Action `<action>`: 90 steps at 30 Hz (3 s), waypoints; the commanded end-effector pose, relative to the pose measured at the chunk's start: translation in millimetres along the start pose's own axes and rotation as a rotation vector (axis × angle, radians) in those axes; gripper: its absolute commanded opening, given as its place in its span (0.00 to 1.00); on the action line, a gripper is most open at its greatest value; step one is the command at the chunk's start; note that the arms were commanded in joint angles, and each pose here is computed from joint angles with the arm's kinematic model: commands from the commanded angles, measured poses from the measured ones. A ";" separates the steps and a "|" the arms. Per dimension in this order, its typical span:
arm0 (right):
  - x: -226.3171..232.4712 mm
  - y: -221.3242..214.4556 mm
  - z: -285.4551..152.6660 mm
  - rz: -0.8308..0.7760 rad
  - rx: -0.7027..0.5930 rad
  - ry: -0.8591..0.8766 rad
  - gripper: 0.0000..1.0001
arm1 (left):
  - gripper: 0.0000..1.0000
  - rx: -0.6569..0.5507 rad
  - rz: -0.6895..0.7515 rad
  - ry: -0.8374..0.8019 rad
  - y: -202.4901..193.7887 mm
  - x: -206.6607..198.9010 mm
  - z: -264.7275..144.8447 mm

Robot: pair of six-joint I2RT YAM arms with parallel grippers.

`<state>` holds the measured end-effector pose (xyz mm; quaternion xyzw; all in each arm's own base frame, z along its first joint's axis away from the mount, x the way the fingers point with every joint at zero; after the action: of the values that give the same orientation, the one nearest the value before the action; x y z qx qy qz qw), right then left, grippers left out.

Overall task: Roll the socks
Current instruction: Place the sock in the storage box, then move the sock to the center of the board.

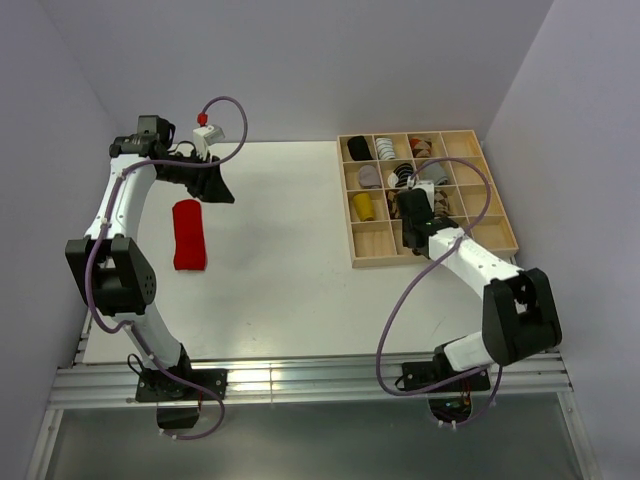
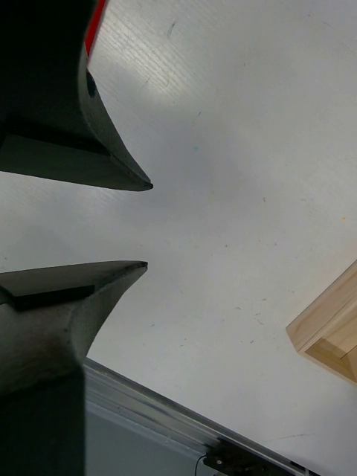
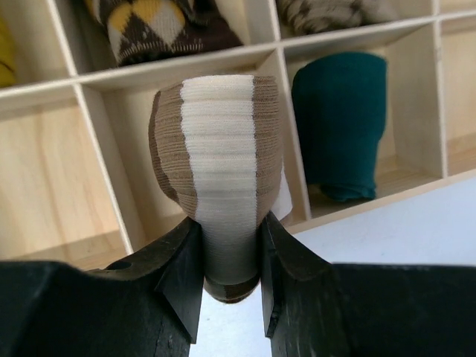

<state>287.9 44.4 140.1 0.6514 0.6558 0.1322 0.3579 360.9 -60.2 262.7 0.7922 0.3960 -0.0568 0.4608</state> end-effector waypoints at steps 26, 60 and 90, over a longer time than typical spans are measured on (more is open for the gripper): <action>38.6 -8.5 50.8 0.052 0.253 0.009 0.00 | 0.49 0.004 0.015 0.006 0.2 0.1 -1.9; -4.1 60.0 -51.6 0.178 -0.014 0.095 0.69 | 0.52 0.135 -0.164 0.569 -55.2 80.5 -35.6; 12.6 70.2 -76.0 0.172 -0.147 0.304 0.70 | 0.47 0.514 -0.406 0.470 -128.7 124.0 73.1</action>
<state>289.6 80.1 225.1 0.6640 0.6338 0.2812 0.2799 379.5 14.3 90.2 0.7803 0.6117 -0.0227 0.1282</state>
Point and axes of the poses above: each gripper's point midway between its finger pads, its own z axis out along the fingers, its own x axis along the line the jaws close on, y = z × x, the point moved 7 cm from there along -z, back along the fingers, and after that the axes turned 6 degrees about -z, right-handed, at the moved point
